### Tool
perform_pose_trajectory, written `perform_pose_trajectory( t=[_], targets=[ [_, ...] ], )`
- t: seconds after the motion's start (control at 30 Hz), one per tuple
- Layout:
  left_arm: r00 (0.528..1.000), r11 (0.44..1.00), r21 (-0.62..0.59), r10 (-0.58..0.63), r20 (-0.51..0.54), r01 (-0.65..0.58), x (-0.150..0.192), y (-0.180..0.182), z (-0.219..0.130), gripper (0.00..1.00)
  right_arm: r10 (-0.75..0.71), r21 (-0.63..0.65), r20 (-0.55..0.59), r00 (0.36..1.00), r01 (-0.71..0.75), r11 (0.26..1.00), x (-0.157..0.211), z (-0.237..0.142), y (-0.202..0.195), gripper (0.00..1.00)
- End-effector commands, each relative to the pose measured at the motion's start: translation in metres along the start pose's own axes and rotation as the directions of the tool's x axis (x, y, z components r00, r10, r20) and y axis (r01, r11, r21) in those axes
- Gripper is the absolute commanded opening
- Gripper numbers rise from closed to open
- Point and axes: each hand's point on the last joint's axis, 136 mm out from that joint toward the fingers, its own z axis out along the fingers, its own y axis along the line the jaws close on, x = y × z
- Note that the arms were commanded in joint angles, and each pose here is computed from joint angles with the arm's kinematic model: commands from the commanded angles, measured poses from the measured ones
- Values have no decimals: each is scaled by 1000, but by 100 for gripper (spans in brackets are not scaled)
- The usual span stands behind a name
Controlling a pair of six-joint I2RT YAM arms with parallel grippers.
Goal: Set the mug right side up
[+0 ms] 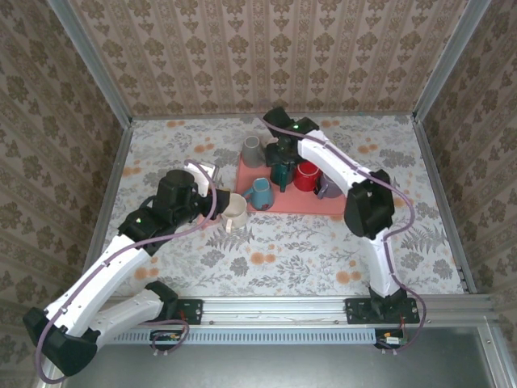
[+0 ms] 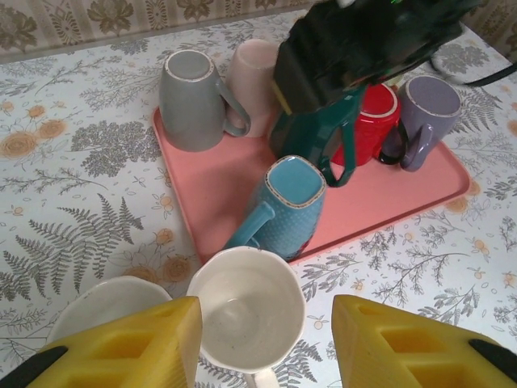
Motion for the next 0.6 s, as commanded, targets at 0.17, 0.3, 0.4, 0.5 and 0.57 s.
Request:
perform_pose_trajectory(
  t=[0.17,0.3,0.4,0.5,0.57],
  targets=[
    [994,985,135,-112,9,109,-14,-24,-2,58,264,-292,371,890,-158,943,-43,-173,-30,49],
    [975,922,333,-221,26,200,-37,-57,-10,70,469,-555,359,807,-219,802,-35,-204,-35,49],
    [949,824,500,-314,14,266,-57,-84,-14,75,589,-724,315,744,-212,656,-29,-239,-42,49],
    [903,692,625,-426,-52,362,-74,-105,-12,76,664,-828,260,701,-192,527,-23,-262,-47,49],
    [867,581,704,-487,-102,409,-88,-118,-12,76,692,-871,233,684,-171,461,-18,-276,-49,49]
  ],
)
